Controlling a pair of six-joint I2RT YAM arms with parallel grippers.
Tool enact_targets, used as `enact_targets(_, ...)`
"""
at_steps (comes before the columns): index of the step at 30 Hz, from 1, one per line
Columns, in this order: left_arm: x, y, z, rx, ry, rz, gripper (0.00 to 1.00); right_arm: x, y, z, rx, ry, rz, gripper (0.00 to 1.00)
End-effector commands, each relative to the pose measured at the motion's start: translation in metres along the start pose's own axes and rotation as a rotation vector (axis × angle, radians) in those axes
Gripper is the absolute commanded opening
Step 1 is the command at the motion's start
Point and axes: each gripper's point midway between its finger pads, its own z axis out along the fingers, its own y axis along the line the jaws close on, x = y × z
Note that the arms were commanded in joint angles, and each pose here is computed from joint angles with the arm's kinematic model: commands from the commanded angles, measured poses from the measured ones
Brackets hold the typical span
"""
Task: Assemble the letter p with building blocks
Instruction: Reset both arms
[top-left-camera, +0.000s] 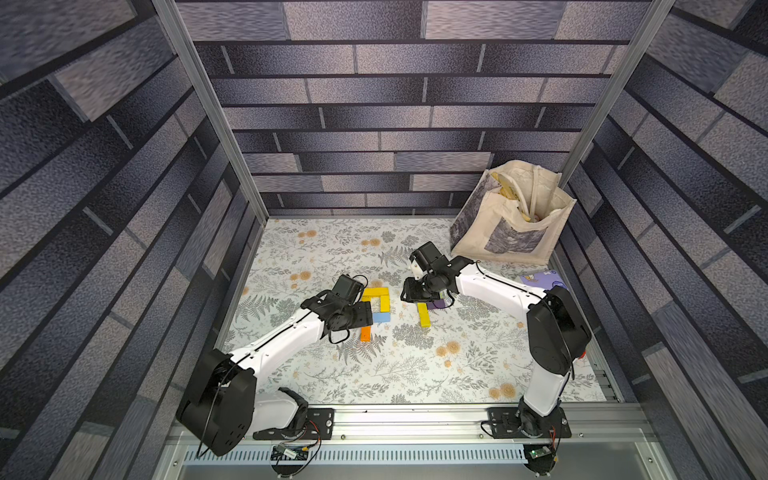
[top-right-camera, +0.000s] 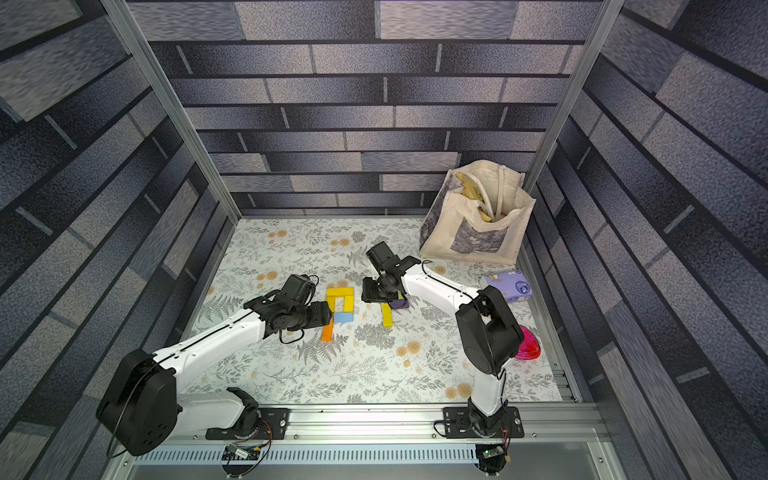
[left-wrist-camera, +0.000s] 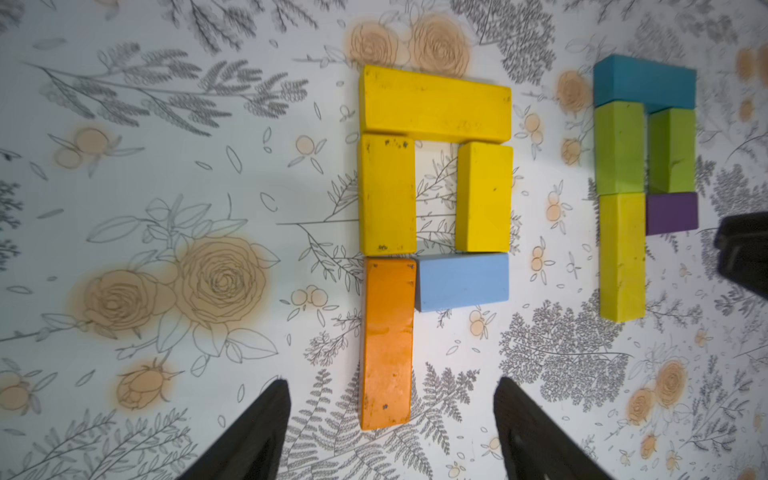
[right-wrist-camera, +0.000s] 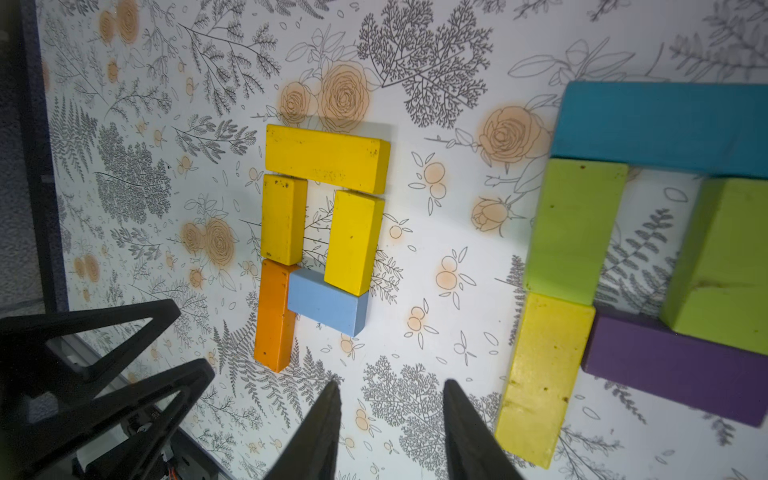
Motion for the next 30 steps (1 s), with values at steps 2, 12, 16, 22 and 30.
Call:
enact_targets(2,-0.060,0.010,-0.031,-0.039,-0.204,0.022,0.99,-0.036,-0.021,-0.049,0.139,-0.187,-0.067,0.97)
enact_targets(12,-0.173,0.083,-0.061,-0.426,-0.708,0.182,1.00,-0.114,-0.201,-0.163,0.725,-0.698,-0.022,1.00)
enact_targets(16,-0.168,0.107,-0.051,-0.451,-0.825,0.289,1.00,-0.094,-0.251,-0.149,0.860,-0.714,-0.057,1.00)
enact_targets(22,-0.164,0.142,-0.037,-0.398,-0.777,0.201,1.00,-0.086,-0.264,-0.124,0.800,-0.715,-0.081,1.00)
enact_targets(30,-0.152,0.153,-0.037,-0.384,-0.776,0.204,1.00,-0.084,-0.264,-0.135,0.750,-0.808,-0.082,1.00)
